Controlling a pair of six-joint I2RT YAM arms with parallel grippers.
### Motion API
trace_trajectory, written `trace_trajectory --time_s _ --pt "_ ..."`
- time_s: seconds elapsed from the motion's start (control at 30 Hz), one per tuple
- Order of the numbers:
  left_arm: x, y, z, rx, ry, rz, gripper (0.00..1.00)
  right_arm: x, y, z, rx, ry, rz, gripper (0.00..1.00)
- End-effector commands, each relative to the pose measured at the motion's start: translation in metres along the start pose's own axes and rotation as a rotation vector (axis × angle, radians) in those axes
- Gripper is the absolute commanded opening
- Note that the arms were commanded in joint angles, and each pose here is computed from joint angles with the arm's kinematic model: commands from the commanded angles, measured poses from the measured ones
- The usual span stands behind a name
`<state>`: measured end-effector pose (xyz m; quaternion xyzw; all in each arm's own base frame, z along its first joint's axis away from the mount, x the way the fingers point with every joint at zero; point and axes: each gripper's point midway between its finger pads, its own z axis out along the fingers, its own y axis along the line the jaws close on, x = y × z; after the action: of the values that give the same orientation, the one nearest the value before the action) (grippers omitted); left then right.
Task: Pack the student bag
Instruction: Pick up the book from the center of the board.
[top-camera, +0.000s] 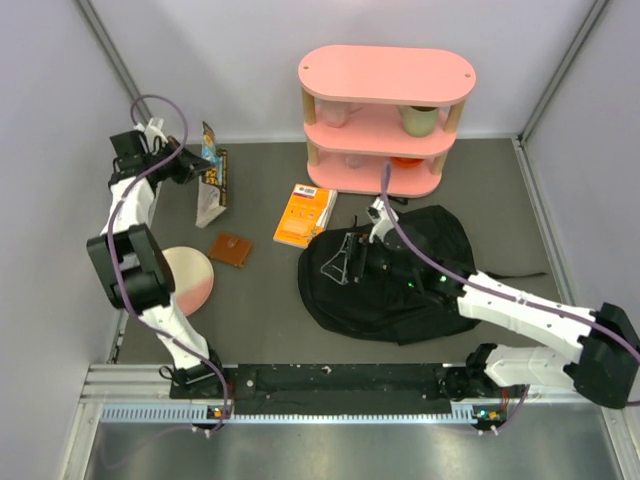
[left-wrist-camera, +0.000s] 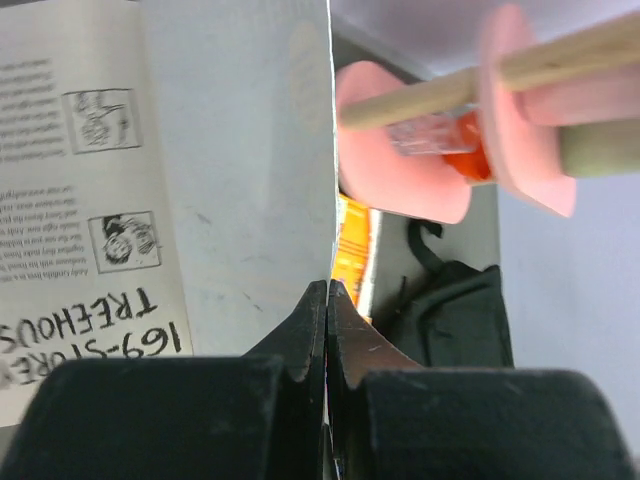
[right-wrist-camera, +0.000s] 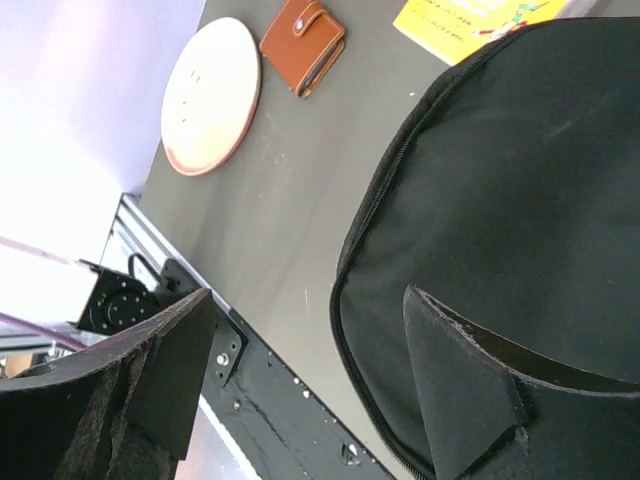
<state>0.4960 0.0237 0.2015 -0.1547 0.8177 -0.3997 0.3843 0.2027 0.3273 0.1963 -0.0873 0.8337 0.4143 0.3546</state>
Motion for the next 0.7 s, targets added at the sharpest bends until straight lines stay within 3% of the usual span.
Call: trace_trajectory --time_s 0.0,0.33,0.67 --pt "0.001 -0.091 -0.042 0.195 -0.028 0.115 0.00 -0.029 -0.002 -0.021 0.022 -0.151 0.047 0.75" --pt "0.091 -0.199 -0.072 0.400 0.080 0.262 0.00 -0.039 -0.029 -0.064 0.110 -0.302 0.139 0.75" --pt "0.186 -0.274 -0.107 0.609 0.249 0.386 0.00 -0.033 -0.051 -0.092 0.168 -0.358 0.185 0.75"
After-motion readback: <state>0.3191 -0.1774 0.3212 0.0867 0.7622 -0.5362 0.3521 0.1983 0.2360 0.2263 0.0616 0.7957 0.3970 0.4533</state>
